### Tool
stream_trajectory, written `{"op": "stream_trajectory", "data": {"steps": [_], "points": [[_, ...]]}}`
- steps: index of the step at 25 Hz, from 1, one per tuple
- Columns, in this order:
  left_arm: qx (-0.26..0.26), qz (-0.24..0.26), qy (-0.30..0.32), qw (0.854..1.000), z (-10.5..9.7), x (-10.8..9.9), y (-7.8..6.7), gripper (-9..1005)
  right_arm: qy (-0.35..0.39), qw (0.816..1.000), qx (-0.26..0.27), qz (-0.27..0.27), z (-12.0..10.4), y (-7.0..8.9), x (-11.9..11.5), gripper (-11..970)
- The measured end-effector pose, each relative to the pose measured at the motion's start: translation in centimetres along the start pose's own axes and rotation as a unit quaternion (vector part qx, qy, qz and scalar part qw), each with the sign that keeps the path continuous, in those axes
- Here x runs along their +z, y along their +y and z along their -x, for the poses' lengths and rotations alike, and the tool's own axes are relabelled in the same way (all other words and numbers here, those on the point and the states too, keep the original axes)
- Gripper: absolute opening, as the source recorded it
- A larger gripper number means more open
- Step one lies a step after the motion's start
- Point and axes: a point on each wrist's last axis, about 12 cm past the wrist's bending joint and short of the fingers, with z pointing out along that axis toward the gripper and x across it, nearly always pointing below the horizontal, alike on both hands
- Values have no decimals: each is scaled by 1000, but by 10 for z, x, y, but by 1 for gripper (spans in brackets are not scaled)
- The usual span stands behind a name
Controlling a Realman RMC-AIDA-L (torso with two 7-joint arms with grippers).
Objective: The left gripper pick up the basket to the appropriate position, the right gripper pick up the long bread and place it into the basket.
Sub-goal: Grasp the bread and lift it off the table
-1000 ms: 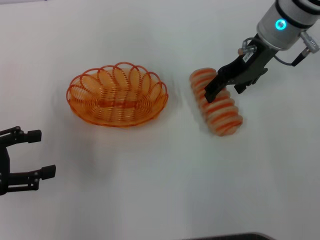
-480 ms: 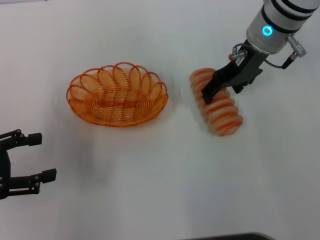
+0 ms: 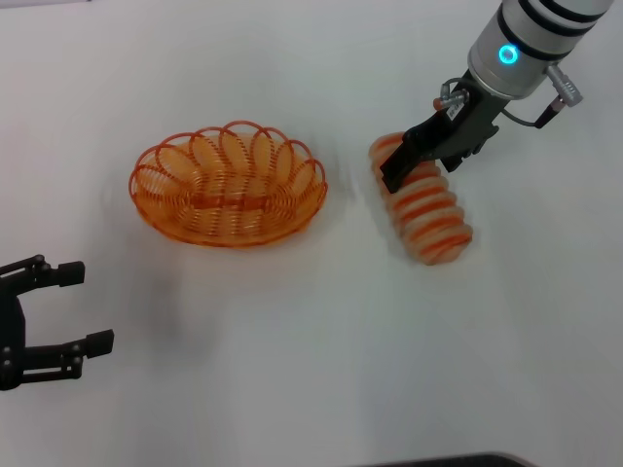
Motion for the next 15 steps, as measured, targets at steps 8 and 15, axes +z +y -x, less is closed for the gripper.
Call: {"op": "stream_trajectory", "data": {"steps": [8,15], "points": [[-2,2,-1,1000,-1,2,1,886,5,1000,0,0,-1,1,4,945],[0,2,0,1000,0,3,2,887,6,1000,3,-1,-2,1,9,946]]}}
